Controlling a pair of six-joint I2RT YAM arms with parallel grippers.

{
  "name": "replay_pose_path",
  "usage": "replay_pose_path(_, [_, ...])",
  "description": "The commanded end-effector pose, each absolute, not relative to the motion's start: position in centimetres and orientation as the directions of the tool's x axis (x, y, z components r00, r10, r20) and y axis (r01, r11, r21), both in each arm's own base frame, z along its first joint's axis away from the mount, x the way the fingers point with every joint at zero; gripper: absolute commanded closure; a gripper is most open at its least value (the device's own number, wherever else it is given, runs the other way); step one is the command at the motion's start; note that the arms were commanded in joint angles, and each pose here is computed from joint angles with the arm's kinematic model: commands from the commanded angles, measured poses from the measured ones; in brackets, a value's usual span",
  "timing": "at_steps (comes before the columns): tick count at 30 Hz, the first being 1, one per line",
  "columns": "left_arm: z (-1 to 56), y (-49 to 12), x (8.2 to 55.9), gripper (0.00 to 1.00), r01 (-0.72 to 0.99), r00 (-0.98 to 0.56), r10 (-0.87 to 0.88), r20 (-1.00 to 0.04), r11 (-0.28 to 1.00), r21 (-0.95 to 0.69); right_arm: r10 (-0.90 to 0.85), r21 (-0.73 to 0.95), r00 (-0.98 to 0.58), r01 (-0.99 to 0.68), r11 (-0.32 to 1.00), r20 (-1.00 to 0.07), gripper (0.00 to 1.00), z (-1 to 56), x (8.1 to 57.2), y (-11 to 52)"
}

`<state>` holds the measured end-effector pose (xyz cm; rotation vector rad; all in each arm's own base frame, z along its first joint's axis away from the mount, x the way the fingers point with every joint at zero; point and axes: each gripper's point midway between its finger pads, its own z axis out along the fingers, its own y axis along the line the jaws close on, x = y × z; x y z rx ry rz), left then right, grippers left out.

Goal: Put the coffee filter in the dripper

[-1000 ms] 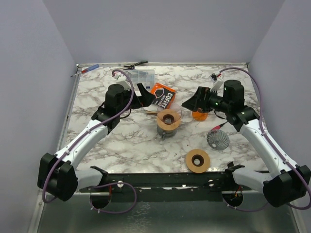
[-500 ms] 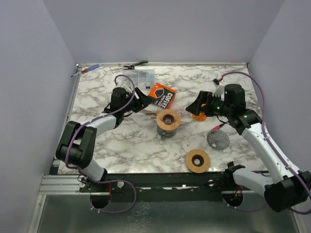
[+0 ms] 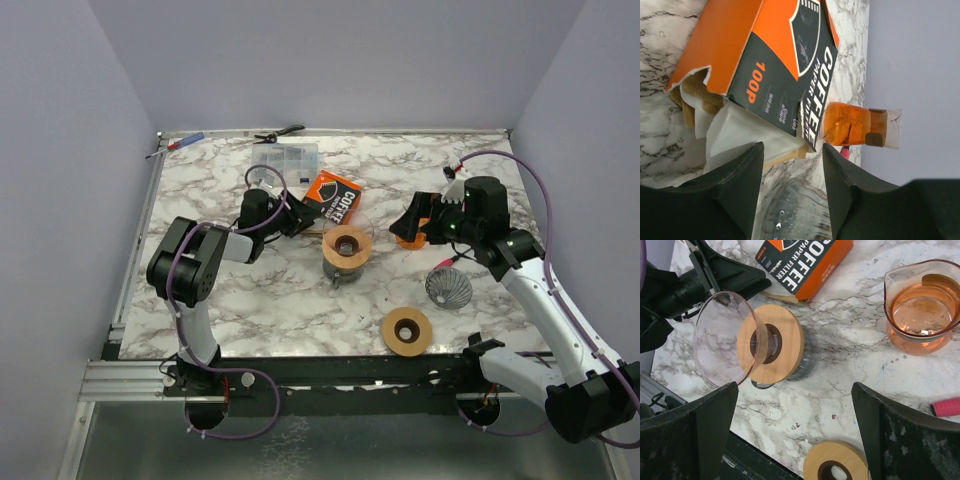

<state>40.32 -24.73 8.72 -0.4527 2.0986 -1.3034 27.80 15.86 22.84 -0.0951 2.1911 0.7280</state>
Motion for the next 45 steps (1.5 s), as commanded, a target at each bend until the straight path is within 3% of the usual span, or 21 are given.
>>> replay_pose_path(1, [9.9, -26.0, 41.8, 0.52, 0.101, -0.744, -0.588, -0.319, 0.373, -0.922, 0.151, 0.421, -0.646, -0.287, 0.860, -0.748, 0.00, 23.8, 27.7, 14.7])
replay_pose_path(8, [9.2, -26.3, 43.0, 0.54, 0.099, -0.736, -0.601, -0.311, 0.359, -0.928, 0.147, 0.424, -0.655, -0.288, 0.859, -0.742, 0.00, 23.3, 27.6, 14.8])
replay_pose_path(13, [8.9, -26.9, 43.9, 0.62, 0.110, -0.742, -0.595, -0.308, 0.345, -0.932, 0.144, 0.427, -0.658, -0.291, 0.856, -0.739, 0.00, 22.9, 27.6, 14.9])
replay_pose_path(18, [7.7, -26.7, 44.3, 0.76, 0.079, -0.740, -0.608, -0.287, 0.346, -0.935, 0.147, 0.431, -0.662, -0.290, 0.855, -0.735, 0.00, 22.9, 27.8, 15.0])
replay_pose_path(28, [8.6, -24.1, 43.8, 0.95, 0.072, -0.694, -0.670, -0.262, 0.298, -0.952, 0.150, 0.441, -0.656, -0.303, 0.845, -0.740, 0.00, 23.1, 28.1, 15.4])
replay_pose_path(45, [9.9, -20.0, 38.1, 1.00, 0.030, -0.671, -0.700, -0.245, 0.304, -0.952, 0.168, 0.446, -0.635, -0.307, 0.840, -0.754, 0.00, 23.3, 27.8, 15.3])
